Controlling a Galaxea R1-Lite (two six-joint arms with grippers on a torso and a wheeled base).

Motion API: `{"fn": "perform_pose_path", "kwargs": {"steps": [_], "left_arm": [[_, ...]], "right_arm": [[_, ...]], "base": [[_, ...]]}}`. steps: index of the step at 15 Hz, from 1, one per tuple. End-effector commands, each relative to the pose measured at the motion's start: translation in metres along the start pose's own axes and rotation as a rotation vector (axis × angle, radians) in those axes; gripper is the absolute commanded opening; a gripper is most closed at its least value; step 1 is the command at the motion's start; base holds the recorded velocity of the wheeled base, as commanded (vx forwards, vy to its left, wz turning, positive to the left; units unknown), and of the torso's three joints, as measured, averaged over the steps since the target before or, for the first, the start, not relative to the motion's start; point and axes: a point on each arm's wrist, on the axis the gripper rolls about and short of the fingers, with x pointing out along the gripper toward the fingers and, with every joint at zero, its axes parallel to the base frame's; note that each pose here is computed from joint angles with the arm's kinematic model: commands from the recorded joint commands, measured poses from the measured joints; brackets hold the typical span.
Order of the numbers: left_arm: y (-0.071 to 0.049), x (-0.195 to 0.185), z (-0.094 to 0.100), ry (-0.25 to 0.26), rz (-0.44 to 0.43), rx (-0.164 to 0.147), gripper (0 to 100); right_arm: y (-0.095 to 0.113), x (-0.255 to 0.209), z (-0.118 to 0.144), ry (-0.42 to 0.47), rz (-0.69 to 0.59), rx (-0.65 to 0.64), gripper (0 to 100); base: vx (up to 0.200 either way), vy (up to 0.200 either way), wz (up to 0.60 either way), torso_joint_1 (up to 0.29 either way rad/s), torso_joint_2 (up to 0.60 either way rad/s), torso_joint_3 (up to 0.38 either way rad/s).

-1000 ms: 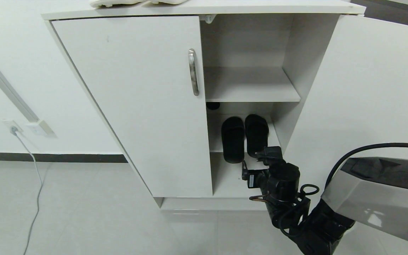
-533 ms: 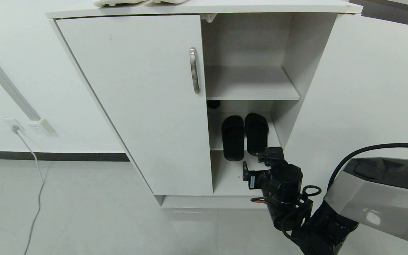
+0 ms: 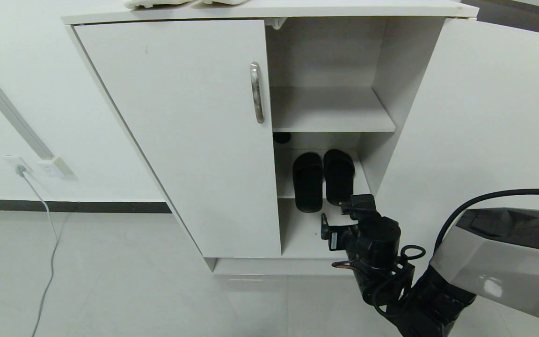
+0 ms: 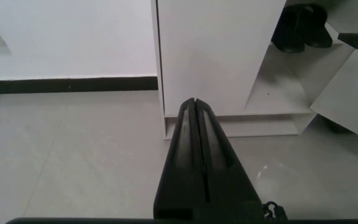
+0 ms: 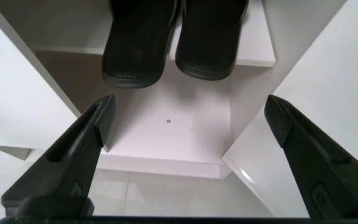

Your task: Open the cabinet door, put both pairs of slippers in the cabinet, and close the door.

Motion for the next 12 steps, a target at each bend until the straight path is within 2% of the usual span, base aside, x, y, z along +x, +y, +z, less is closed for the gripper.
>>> {"fn": "perform_pose_path", "kwargs": {"steps": [1,5,12], "left_arm": [[0.0,0.0001,0.0001,0.001,0.0,0.001,0],[0.0,0.0,0.0,0.0,0.0,0.001,0],[0.0,0.0,0.0,0.0,-0.002,0.002,0]], "right_arm": [[0.0001,-0.0001,-0.0002,0.0,0.0,0.0,100],[0.0001,-0.0001,0.0,-0.001,0.0,0.001,100],[0.0002,0.0,0.001,-0.005,0.0,-0.004,100]], "base": [[0.0,0.0,0.0,0.0,0.0,0.0],[0.0,0.0,0.0,0.001,0.0,0.049],[0.0,0.0,0.0,0.001,0.0,0.191]]}}
